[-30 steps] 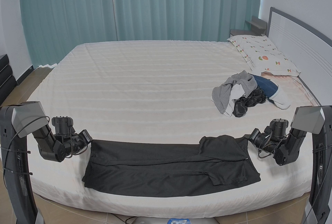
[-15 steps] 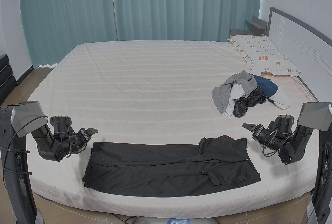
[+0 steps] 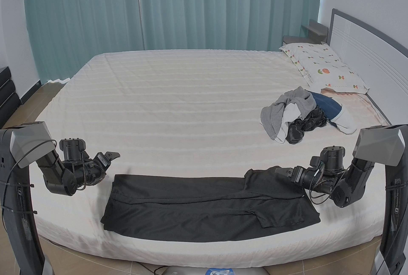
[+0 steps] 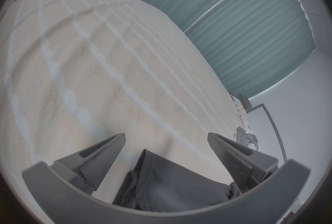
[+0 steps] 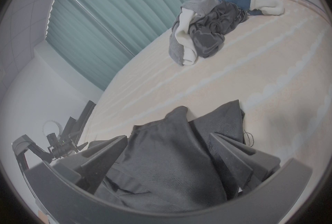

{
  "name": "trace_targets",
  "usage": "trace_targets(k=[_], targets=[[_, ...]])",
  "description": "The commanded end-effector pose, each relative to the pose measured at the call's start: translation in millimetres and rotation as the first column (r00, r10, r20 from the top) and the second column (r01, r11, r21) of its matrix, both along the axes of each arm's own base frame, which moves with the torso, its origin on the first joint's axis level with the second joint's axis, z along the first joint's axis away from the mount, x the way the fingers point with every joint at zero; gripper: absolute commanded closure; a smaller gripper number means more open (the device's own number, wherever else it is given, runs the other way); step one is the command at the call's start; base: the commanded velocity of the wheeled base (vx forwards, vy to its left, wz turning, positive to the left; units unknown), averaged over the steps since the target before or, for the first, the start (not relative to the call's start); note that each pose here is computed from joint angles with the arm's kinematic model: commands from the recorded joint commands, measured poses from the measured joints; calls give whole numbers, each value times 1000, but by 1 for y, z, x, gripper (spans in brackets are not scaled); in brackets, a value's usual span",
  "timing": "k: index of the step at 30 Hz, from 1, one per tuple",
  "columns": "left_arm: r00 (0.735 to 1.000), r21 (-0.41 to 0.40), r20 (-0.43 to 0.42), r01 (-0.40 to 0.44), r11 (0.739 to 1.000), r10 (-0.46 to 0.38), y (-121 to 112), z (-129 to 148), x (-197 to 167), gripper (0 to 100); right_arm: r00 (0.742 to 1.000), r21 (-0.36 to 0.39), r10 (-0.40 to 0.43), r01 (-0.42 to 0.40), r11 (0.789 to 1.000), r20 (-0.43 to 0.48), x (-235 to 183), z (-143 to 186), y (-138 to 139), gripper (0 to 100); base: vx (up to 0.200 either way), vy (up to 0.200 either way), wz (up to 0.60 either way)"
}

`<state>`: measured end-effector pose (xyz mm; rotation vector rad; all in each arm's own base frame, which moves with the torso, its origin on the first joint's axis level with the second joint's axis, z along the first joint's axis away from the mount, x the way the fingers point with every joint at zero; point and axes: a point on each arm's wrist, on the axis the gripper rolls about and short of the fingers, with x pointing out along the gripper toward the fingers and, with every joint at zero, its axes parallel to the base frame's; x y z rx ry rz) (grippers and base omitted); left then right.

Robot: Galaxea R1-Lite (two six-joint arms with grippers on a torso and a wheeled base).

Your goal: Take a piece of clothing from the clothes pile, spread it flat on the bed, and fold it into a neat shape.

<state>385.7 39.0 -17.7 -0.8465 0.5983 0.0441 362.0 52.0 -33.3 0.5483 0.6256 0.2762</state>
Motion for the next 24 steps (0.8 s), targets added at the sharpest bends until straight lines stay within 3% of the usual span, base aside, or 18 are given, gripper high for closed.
trace_targets(k=[1, 5, 6, 12, 19, 24], targets=[[1000, 2, 3, 1, 1000, -1, 0, 1, 0, 0, 1000, -6, 8, -8, 1000, -17, 2, -10, 2, 0, 0, 0, 0], [1000, 1, 1, 2, 1000, -2, 0, 0, 0, 0, 999, -21, 10, -11, 1000, -40, 2, -16, 0, 0, 0, 0, 0], [1000, 1, 0, 4, 1000, -4, -1, 0, 0, 0, 999, -26, 10, -11, 1000, -42, 2, -16, -1, 100, 0, 0, 0], [1000, 5, 3, 6, 1000, -6, -2, 0, 0, 0, 999, -61, 13, -16, 998, -43, -5, -14, -9, 100, 0, 0, 0], [1000, 9, 2, 7, 1000, -7, -2, 0, 0, 0, 998, -22, 52, -53, 998, -44, -21, 3, -19, 100, 0, 0, 0], [1000, 11, 1, 7, 1000, -7, -2, 0, 0, 0, 996, -42, 58, -61, 997, -65, -31, 1, -24, 100, 0, 0, 0]])
